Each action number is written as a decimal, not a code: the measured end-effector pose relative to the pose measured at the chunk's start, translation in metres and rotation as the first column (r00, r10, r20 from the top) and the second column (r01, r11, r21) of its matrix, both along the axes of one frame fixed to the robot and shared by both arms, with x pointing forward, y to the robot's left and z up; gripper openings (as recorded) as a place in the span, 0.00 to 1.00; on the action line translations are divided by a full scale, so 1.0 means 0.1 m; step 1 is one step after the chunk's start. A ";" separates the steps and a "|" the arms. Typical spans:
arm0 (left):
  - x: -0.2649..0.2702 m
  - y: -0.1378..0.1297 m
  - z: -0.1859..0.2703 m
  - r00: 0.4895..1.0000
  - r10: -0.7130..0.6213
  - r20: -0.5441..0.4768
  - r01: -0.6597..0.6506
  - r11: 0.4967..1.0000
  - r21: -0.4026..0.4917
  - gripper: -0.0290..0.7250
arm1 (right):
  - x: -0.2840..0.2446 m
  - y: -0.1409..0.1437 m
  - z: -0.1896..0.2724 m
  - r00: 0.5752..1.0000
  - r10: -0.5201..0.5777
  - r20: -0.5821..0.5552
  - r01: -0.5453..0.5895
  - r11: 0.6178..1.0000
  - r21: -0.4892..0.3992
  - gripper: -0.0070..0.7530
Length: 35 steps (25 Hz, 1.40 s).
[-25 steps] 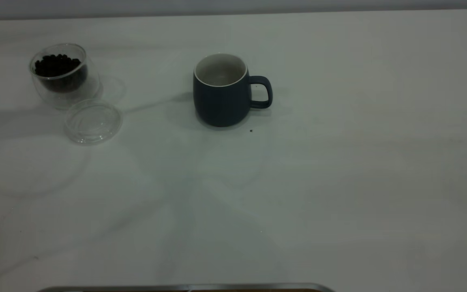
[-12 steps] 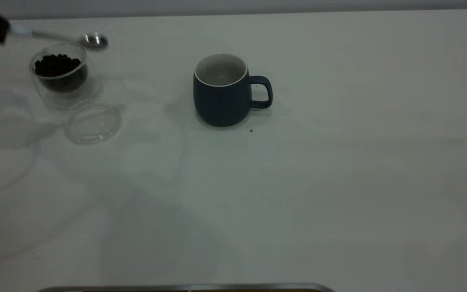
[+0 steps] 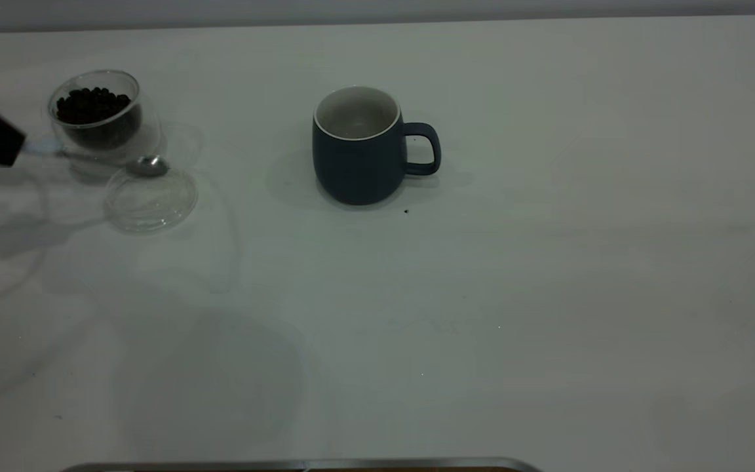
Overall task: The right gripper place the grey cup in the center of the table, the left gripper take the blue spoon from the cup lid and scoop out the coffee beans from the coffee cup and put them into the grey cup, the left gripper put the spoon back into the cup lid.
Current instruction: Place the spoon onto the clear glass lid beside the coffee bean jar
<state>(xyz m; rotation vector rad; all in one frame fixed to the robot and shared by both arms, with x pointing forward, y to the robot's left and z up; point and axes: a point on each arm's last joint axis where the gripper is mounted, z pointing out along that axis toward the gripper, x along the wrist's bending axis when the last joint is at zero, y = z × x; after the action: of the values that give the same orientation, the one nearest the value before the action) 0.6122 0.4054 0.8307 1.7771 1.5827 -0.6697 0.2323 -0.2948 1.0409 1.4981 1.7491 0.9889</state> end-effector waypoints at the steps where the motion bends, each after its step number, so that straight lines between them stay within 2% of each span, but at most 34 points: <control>1: -0.02 0.03 -0.02 1.000 0.003 -0.014 -0.003 1.000 0.006 0.22 | 0.00 0.00 0.00 1.000 0.000 0.000 0.000 1.000 0.000 0.33; 8: -0.04 0.06 -0.31 0.995 0.071 -0.070 -0.070 0.997 0.017 0.22 | 0.00 0.00 0.00 1.000 0.000 0.000 0.000 1.000 0.000 0.33; 19: 0.00 -0.01 -0.58 0.979 0.182 -0.094 -0.190 0.978 -0.085 0.22 | 0.00 0.00 0.00 1.000 0.000 0.000 0.000 1.000 0.000 0.33; 29: -0.02 -0.04 -0.71 0.973 0.192 -0.129 -0.208 0.971 -0.120 0.22 | 0.00 0.00 0.00 1.000 0.000 0.000 0.000 1.000 0.000 0.33; 32: -0.02 -0.04 -0.72 0.970 0.202 -0.136 -0.216 0.971 -0.106 0.30 | 0.00 0.00 0.00 1.000 0.000 0.000 0.000 1.000 0.000 0.33; 35: -0.02 -0.03 -0.74 0.962 0.221 -0.162 -0.238 0.967 -0.094 0.48 | 0.00 0.00 0.00 1.000 0.000 0.000 0.000 1.000 0.000 0.33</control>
<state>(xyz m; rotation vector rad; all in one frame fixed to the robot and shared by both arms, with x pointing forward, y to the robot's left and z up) 0.6101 0.4023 0.7572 1.4608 1.7823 -0.7782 0.2323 -0.2948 1.0409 1.4980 1.7490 0.9890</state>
